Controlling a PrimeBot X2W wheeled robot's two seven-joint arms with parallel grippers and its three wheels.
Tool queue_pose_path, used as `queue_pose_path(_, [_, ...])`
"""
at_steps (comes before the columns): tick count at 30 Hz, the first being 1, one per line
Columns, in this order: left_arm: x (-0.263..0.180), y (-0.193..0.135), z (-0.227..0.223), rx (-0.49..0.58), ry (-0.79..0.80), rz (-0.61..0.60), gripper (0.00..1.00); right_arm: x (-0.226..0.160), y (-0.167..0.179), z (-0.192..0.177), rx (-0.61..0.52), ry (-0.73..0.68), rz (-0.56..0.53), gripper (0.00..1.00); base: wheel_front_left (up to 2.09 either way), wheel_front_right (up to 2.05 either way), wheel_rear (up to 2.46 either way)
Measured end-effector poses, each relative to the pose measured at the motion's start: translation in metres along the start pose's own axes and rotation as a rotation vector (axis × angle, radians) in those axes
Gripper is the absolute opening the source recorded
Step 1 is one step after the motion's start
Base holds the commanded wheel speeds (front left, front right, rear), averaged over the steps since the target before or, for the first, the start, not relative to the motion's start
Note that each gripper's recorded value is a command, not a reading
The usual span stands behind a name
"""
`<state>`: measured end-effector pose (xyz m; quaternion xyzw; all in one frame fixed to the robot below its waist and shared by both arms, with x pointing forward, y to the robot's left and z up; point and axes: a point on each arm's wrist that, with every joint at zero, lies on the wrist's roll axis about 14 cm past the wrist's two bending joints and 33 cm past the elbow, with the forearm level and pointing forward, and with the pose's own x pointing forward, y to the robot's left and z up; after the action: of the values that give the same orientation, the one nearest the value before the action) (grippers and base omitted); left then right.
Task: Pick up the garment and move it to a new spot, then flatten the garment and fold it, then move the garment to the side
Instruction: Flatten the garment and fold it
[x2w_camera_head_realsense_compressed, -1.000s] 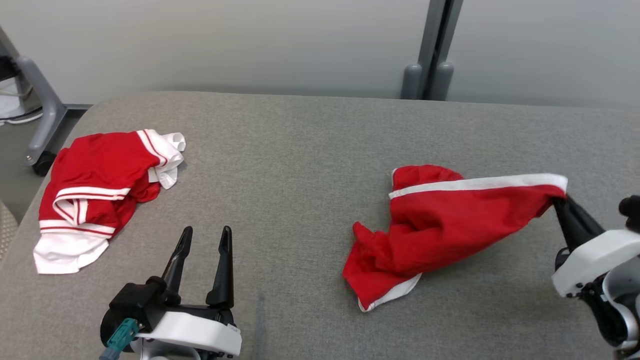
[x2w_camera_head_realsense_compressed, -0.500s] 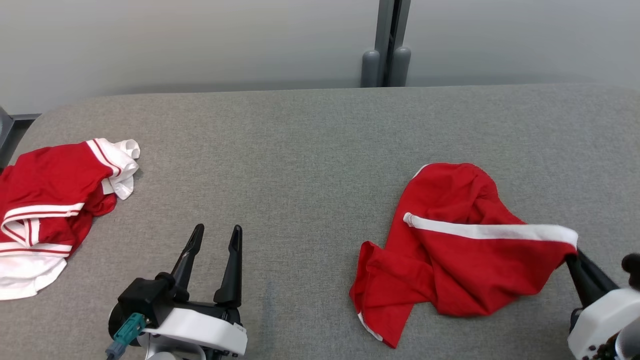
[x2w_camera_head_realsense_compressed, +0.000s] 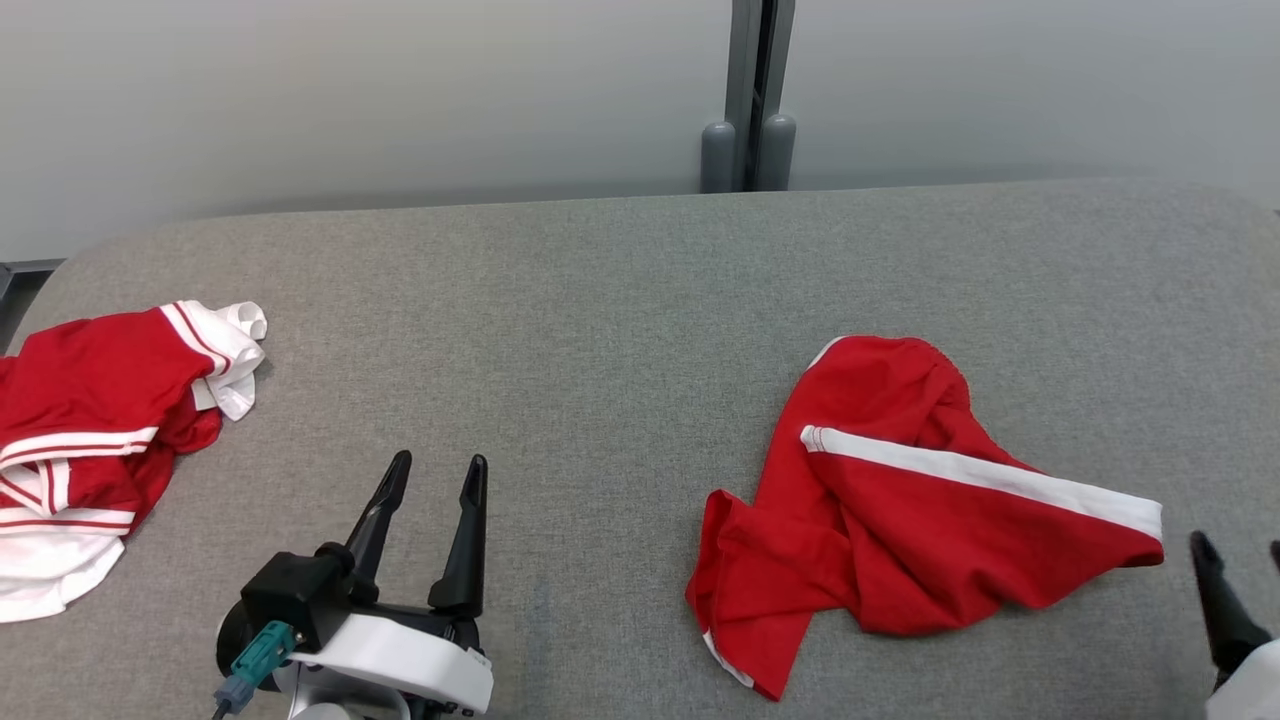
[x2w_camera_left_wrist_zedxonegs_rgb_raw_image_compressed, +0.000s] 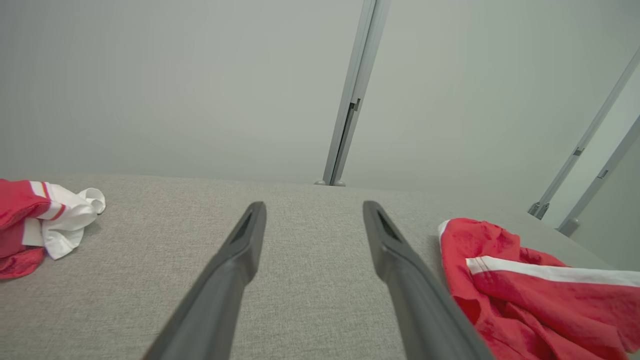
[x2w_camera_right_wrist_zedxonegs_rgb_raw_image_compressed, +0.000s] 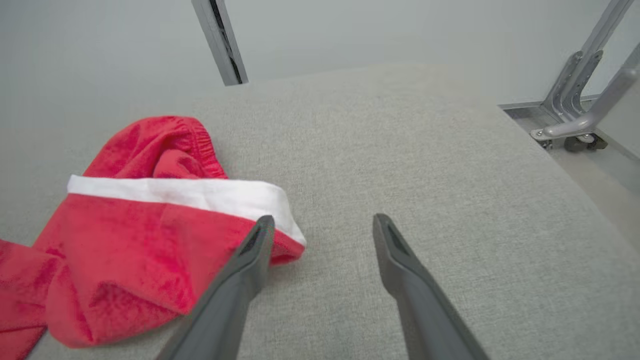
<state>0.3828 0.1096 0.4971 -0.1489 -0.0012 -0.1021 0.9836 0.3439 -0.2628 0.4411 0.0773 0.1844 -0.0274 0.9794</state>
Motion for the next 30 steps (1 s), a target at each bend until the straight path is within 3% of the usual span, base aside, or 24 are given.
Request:
queue_pose_path(9, [-0.001,-0.002,0.012,0.016,-0.022,-0.011,1.00,-0.027,0.024,0.082,0.028,-0.358,0.050,1.00,0.00,0.00,0.00])
queue_pose_path(13, [-0.001,-0.005,0.016,0.020,-0.029,-0.020,1.00,-0.038,0.042,0.101,0.041,-0.463,0.092,1.00,0.00,0.00,0.00])
queue_pose_path(20, [0.000,-0.013,0.011,0.007,-0.001,-0.045,1.00,-0.037,0.065,0.087,0.072,-0.462,0.150,1.00,0.00,0.00,0.00])
queue_pose_path(29, [0.008,-0.042,-0.006,-0.043,0.117,-0.151,1.00,-0.038,0.060,0.076,0.080,-0.441,0.133,1.00,0.00,0.00,0.00])
queue_pose_path(30, [0.013,-0.057,-0.009,-0.063,0.158,-0.200,1.00,-0.037,0.058,0.077,0.078,-0.444,0.128,1.00,0.00,0.00,0.00])
